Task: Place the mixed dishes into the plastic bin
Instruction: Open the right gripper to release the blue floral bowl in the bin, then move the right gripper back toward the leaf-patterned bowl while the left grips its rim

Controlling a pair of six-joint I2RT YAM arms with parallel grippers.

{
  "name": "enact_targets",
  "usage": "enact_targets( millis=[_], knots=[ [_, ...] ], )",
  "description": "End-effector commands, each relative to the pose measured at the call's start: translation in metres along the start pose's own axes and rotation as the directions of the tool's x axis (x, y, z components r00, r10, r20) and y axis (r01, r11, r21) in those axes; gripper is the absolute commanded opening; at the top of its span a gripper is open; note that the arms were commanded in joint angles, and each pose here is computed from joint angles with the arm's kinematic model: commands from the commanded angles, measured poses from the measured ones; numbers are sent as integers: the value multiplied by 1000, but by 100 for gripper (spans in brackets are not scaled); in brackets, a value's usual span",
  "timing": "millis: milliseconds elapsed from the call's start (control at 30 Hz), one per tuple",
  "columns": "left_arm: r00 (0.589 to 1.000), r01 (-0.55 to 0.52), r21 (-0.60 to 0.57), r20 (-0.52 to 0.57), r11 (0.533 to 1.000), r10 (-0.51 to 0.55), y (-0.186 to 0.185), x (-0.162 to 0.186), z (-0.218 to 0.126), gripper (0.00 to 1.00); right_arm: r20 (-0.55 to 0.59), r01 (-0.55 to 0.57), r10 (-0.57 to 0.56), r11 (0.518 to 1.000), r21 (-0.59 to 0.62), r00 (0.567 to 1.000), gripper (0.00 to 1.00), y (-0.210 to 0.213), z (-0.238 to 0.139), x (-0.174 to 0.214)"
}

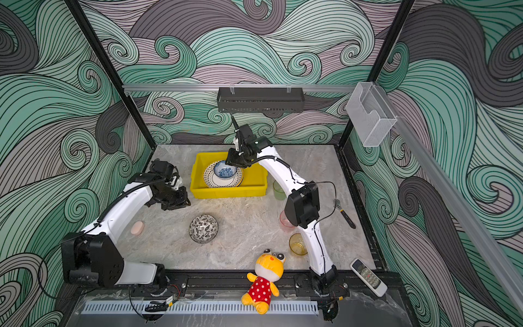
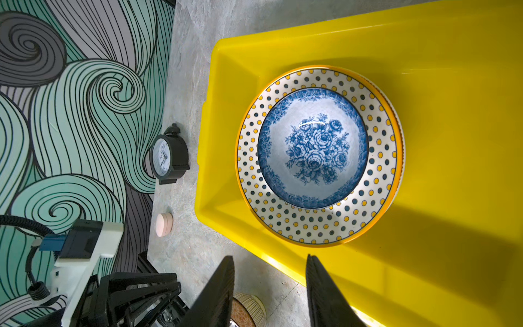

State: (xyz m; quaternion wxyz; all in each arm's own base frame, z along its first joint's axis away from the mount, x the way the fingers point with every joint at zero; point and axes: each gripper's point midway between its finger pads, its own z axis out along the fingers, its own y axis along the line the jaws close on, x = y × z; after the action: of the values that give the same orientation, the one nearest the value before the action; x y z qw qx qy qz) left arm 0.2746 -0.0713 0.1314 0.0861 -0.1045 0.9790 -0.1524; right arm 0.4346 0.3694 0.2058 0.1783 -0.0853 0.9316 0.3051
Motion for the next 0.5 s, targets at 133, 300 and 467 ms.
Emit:
enact_targets(
  millis=[133,300,467],
  knots=[
    [998,-16,-26,-56,1000,15,-2,33,-2,27,-5,72,-72,997,-4,997,44,11,-16,17],
    [997,-31,-51,-78,998,26,-4,46,0,28,-11,88,-89,996,-22,996,44,15,-22,31],
    [995,-49,-89,-93,995,41,-3,57,2,28,-18,98,-99,995,-33,995,44,15,-28,48]
  ],
)
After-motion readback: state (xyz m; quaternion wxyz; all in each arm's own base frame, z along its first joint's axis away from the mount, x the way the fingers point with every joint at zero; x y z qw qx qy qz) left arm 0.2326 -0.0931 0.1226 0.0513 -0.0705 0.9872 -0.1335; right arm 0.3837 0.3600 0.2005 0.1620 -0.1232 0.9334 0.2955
